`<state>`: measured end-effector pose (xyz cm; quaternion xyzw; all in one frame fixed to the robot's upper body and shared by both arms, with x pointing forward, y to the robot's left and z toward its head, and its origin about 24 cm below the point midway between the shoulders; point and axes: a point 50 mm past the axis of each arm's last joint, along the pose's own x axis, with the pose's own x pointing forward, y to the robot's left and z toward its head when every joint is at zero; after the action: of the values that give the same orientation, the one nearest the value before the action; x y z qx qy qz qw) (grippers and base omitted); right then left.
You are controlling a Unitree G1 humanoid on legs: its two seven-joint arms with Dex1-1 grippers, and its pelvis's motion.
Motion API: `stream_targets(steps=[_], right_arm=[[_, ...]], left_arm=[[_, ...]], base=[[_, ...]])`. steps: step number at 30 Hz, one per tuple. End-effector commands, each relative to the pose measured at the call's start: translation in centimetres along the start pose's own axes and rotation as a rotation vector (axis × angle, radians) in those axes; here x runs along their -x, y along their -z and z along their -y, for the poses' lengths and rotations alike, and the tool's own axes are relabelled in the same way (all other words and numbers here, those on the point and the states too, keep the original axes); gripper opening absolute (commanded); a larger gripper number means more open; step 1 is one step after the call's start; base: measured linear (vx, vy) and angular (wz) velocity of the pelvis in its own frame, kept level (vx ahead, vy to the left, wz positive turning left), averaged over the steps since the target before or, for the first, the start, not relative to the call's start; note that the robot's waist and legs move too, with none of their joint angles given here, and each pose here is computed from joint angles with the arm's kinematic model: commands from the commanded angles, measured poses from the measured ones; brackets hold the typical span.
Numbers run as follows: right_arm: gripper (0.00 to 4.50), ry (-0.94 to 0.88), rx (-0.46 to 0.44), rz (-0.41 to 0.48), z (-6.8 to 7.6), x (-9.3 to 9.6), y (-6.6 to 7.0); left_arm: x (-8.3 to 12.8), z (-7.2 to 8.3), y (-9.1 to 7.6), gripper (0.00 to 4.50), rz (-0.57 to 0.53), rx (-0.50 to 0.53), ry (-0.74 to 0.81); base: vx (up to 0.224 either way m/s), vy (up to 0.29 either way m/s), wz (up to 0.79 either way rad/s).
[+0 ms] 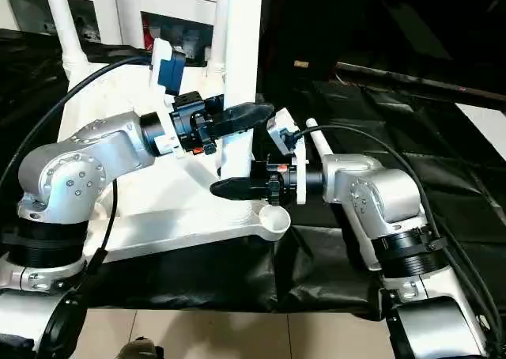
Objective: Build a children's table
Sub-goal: Pick table leg, then insert table leg to table base
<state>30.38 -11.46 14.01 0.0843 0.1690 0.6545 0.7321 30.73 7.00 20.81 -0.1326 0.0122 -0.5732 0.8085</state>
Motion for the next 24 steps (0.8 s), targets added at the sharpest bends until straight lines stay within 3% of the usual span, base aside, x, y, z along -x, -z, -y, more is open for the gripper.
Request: stream_targets(steps=[1, 5, 7, 8, 9, 11, 15, 18, 19, 20, 21, 22, 24], right_arm=[[1.96, 0.034, -0.027, 0.037, 0.4, 0.8, 0.0], [1.94, 0.048, -0.022, 0.057, 0.4, 0.9, -0.1], [1.94, 0.068, -0.016, 0.094, 0.6, 0.9, -0.4], [1.94, 0.083, -0.010, 0.123, 0.7, 1.0, -0.6], [1.94, 0.085, -0.010, 0.127, 0.7, 1.0, -0.6], [1.93, 0.110, -0.003, 0.178, 0.9, 0.9, -1.0], [1.93, 0.209, 0.019, 0.309, 1.4, 1.1, -1.6], [1.93, 0.352, 0.055, 0.362, 2.1, 1.6, -1.7], [1.93, 0.444, 0.084, 0.351, 2.6, 1.9, -1.5], [1.93, 0.573, 0.111, 0.320, 3.4, 2.3, -0.8], [1.93, 0.594, 0.115, 0.314, 3.5, 2.4, -0.7], [1.93, 0.674, 0.126, 0.298, 4.0, 2.9, -0.2], [1.93, 0.756, 0.137, 0.298, 4.3, 3.5, 0.6]], left_arm=[[-0.3, 0.6, -0.1, 2.44, 0.007, 0.026, 0.045], [0.0, 0.3, -0.5, 2.67, 0.054, 0.039, 0.027], [0.0, 0.0, -1.9, 2.98, 0.237, 0.042, -0.005], [0.1, -0.4, -3.2, 2.98, 0.397, 0.086, -0.034], [0.1, -0.4, -3.3, 3.01, 0.416, 0.092, -0.036], [0.6, -0.9, -4.7, 3.01, 0.593, 0.163, -0.045], [1.9, -1.3, -5.9, 3.01, 0.705, 0.186, -0.021], [2.2, -1.7, -5.2, 3.01, 0.617, 0.130, -0.056], [2.1, -2.1, -4.2, 3.01, 0.486, 0.044, -0.111], [1.9, -2.8, -2.1, 3.01, 0.248, -0.137, -0.181], [1.9, -2.9, -1.7, 3.01, 0.207, -0.167, -0.188], [2.0, -3.3, -0.2, 3.01, 0.081, -0.242, -0.199], [2.2, -3.6, 1.9, 3.01, -0.055, -0.296, -0.183]], base=[[0.000, 0.000, 0.00], [0.000, 0.000, 0.00], [0.000, 0.000, 0.00], [0.000, 0.000, 0.00], [0.000, 0.000, 0.00], [0.000, 0.000, 0.00], [0.000, 0.000, 0.00], [0.000, 0.000, 0.00], [0.000, 0.000, 0.00], [0.000, 0.000, 0.00], [0.000, 0.000, 0.00], [0.000, 0.000, 0.00], [0.000, 0.000, 0.00]])
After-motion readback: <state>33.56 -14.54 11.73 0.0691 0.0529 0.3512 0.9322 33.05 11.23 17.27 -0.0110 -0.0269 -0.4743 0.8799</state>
